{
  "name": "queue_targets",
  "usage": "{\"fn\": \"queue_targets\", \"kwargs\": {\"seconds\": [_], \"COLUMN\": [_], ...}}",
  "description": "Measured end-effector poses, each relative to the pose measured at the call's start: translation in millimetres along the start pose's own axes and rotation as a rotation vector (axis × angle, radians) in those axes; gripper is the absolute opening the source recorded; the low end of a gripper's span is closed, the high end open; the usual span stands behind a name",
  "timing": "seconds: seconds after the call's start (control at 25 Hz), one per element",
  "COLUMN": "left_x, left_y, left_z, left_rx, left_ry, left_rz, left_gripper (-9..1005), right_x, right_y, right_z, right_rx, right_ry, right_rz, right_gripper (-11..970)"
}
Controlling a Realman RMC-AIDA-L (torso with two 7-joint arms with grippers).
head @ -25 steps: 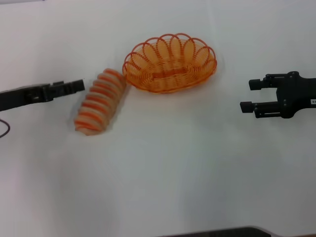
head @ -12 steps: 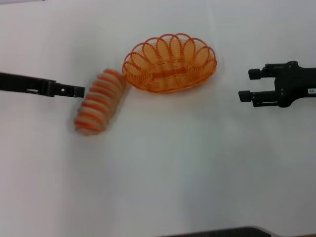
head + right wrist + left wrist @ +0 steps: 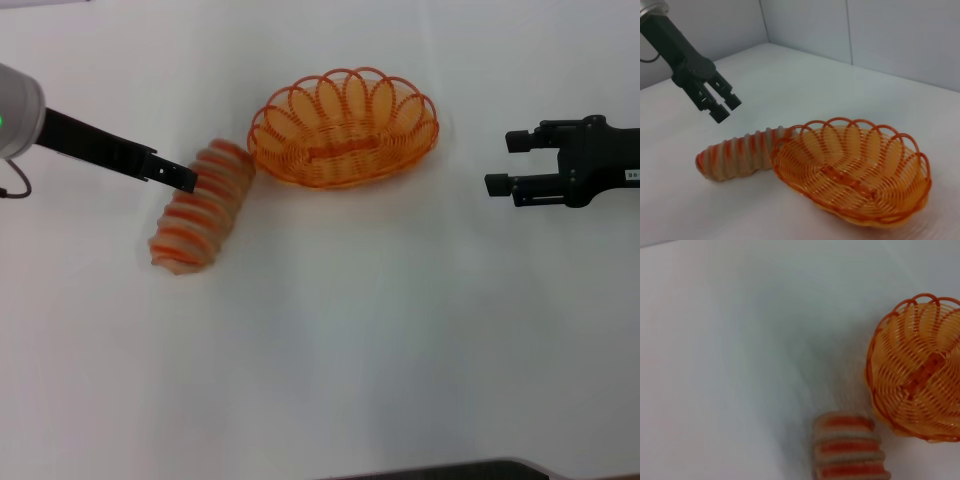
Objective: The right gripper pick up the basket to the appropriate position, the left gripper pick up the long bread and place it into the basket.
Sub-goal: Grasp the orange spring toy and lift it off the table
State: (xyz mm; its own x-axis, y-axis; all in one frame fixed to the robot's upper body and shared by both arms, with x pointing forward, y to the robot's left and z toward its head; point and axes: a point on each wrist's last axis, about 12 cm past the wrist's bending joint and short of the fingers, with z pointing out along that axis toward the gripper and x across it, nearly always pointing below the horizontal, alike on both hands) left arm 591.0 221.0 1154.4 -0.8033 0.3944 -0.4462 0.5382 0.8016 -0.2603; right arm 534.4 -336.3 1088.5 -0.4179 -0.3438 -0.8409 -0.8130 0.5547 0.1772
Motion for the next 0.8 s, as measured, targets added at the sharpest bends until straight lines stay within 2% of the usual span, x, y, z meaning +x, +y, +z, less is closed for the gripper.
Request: {"fn": "queue_targets", "kwargs": {"seconds": [0.36, 0.8], "left_x": [-9, 4], "left_y": [-15.4, -20.3], "left_z": [5, 22], "left_rx": [-0.011, -0.028], "left_ry": [0.057, 0.122], "left_rz": [0.001, 0.039], "left_gripper": [841, 841], "right_x": [-6, -9], "right_y": [-4.9, -6.6], "right_z": [-3, -1], "right_rx": [0.042, 0.048], "right_ry": [-0.001, -0.002], "right_rz": [-0.012, -0.004], "right_gripper": [769, 769]}}
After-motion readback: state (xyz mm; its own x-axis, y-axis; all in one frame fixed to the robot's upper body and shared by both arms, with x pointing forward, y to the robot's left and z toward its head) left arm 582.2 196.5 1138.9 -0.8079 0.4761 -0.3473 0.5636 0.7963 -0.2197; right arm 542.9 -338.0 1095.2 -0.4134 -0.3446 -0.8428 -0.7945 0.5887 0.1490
